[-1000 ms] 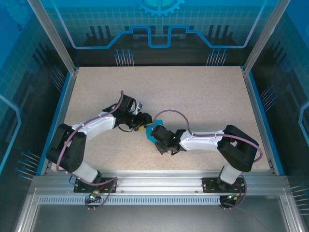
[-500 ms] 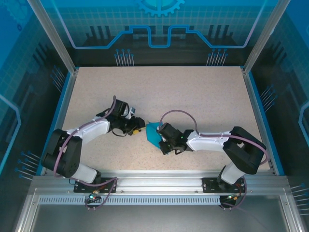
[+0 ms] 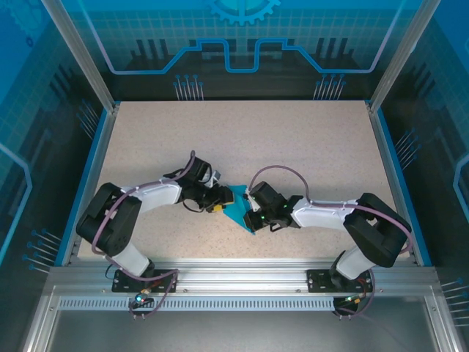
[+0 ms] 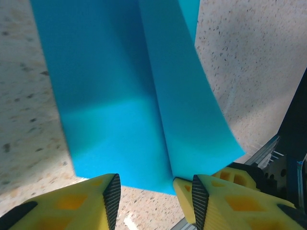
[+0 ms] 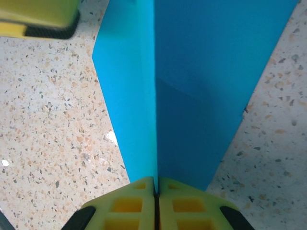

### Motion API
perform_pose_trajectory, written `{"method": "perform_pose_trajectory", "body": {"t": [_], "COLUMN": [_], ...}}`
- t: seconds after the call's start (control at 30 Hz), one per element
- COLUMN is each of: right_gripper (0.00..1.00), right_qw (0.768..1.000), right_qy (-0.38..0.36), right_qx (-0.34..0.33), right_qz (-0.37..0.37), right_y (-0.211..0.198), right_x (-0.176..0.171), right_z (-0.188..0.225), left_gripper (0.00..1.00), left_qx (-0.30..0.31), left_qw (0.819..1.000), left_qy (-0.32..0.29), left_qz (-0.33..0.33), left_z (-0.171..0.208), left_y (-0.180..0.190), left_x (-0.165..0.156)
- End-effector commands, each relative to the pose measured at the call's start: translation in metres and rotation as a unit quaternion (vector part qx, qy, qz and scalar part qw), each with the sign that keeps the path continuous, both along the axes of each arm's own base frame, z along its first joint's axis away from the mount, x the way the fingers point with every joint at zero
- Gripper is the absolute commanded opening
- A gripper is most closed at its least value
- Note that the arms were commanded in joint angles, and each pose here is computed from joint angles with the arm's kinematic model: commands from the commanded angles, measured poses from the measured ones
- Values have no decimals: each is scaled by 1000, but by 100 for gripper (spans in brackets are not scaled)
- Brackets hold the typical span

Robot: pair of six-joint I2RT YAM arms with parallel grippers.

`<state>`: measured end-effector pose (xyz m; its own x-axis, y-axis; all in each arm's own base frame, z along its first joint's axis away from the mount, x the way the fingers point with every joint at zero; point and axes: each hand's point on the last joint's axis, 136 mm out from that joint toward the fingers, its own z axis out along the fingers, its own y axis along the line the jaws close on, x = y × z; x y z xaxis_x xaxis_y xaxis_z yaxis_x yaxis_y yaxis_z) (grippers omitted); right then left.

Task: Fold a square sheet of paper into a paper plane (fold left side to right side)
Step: Fourth fold the wing at the center of the table.

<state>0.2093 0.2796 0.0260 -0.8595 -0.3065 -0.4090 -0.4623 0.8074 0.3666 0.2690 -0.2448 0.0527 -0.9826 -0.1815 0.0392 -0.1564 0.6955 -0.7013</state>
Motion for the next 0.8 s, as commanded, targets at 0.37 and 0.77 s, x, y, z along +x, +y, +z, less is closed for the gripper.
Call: {"method": "perform_pose_trajectory", "body": {"t": [0.37, 0.77], "right_gripper": [8, 8], "right_qw": [998, 996], "right_qy": [38, 63], "right_qx": [46, 53], "right_qz": [-8, -12], "right_y": [3, 5], "right_x": [0, 1], "right_z": [-2, -11], "left_gripper": [51, 54], "left_qx": [-1, 29], "left_qw": [1000, 999], "left_qy": [10, 41], "left_qz": [-16, -11], "left_z": [-8, -28], "left_y": [-26, -21], "left_x": [12, 10]}}
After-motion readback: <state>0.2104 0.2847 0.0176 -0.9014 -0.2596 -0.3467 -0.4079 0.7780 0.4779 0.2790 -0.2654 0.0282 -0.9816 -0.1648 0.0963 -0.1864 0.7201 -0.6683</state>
